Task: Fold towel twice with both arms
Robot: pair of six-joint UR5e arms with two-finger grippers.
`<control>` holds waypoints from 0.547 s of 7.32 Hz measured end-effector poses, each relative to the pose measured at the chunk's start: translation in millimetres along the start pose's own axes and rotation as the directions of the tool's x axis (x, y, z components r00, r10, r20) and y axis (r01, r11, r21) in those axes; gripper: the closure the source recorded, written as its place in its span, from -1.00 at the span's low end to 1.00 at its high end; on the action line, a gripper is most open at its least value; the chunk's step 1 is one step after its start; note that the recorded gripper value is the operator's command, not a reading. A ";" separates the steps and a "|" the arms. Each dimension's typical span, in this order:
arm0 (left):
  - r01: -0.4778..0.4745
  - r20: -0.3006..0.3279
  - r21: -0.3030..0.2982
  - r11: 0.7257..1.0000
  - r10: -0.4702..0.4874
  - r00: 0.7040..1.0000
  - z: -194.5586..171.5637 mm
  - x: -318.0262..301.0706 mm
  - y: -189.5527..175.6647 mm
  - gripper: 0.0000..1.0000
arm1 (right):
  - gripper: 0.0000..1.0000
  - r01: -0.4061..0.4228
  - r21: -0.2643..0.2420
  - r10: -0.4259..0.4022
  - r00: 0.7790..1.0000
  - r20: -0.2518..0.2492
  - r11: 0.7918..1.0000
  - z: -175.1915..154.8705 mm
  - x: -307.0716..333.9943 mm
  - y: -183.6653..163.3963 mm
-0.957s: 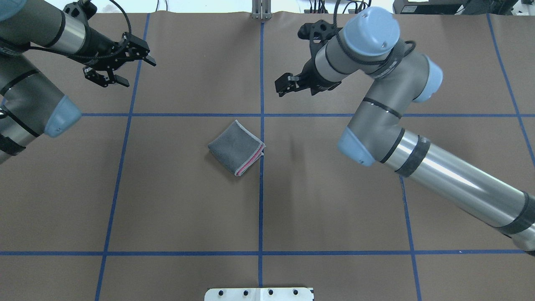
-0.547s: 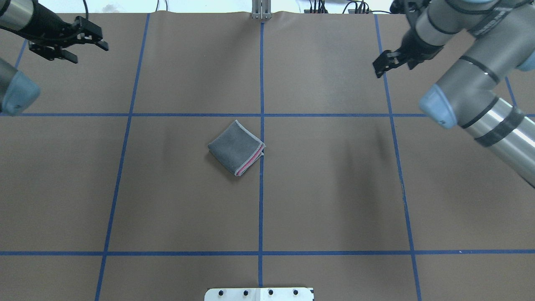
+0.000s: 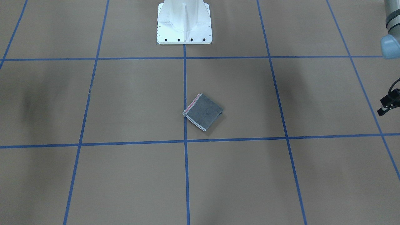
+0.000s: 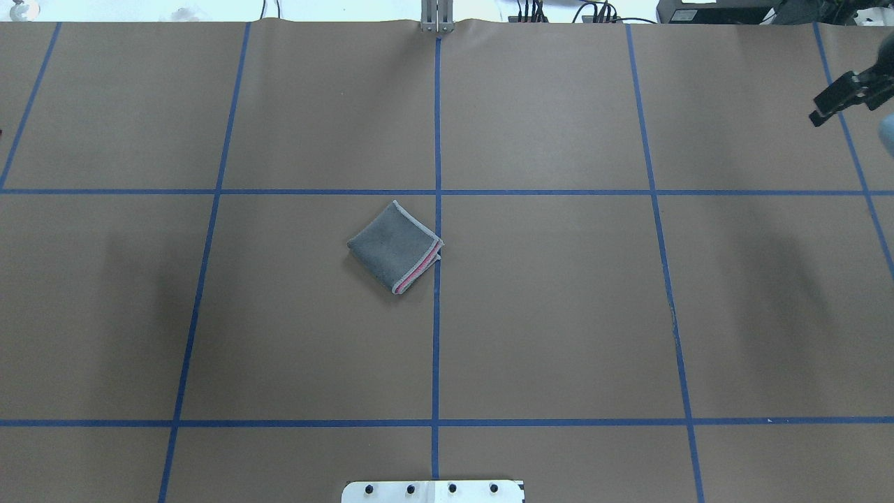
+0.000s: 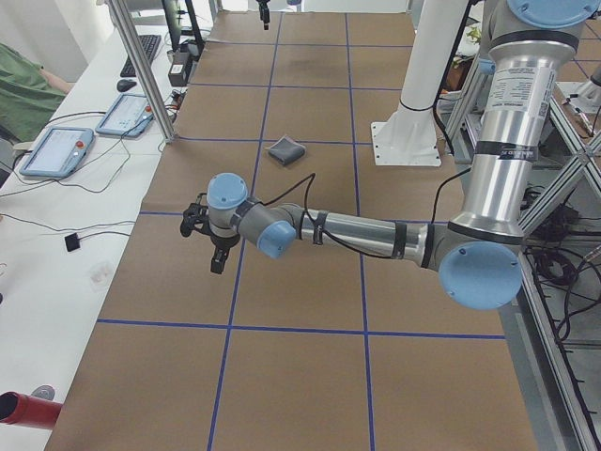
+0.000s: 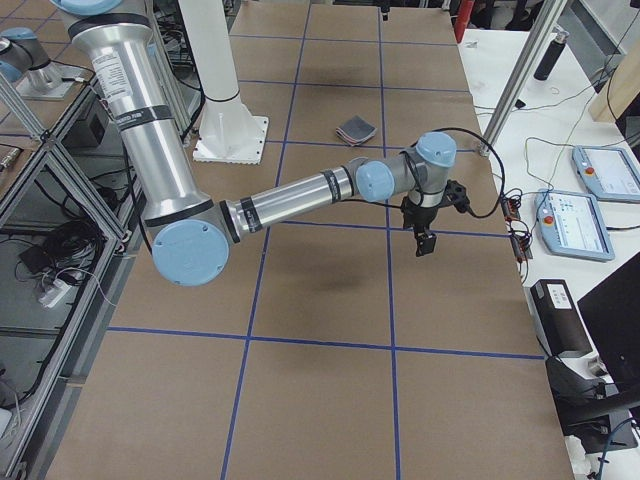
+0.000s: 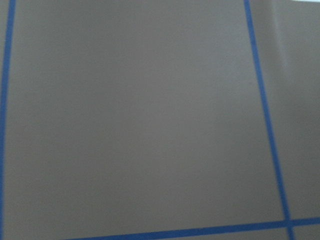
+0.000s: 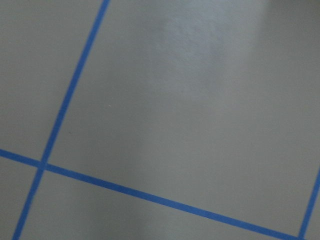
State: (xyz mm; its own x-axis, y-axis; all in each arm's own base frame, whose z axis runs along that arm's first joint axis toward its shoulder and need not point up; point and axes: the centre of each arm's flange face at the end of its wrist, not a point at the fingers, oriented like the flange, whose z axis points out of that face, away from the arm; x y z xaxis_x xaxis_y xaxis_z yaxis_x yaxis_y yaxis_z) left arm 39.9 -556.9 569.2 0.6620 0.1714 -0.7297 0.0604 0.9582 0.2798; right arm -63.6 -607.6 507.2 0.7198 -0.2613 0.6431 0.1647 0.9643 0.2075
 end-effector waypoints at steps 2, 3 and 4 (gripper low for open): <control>-0.040 0.009 0.010 0.999 0.040 0.999 -27.1 -27.4 45.1 -1.00 | -1.00 -0.040 -0.018 0.040 0.999 0.003 0.999 1.1 72.7 46.0; -0.095 0.020 0.009 0.995 0.095 0.995 -35.5 -39.0 64.7 -1.00 | -1.00 -0.058 -0.028 0.057 0.998 -0.007 0.998 8.6 92.1 63.4; -0.136 0.037 0.001 0.991 0.135 0.990 -40.4 -57.5 86.5 -1.00 | -1.00 -0.064 -0.028 0.063 0.998 -0.014 0.998 17.8 105.7 79.9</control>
State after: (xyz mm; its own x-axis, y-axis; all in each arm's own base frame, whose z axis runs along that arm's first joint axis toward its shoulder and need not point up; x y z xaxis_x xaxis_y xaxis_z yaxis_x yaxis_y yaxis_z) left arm -23.1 -474.6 610.2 0.6914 0.2909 -0.6613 -0.0292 0.9259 0.3767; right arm 13.7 -558.9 604.8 0.7384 -0.1992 0.6443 0.1374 0.9798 0.1455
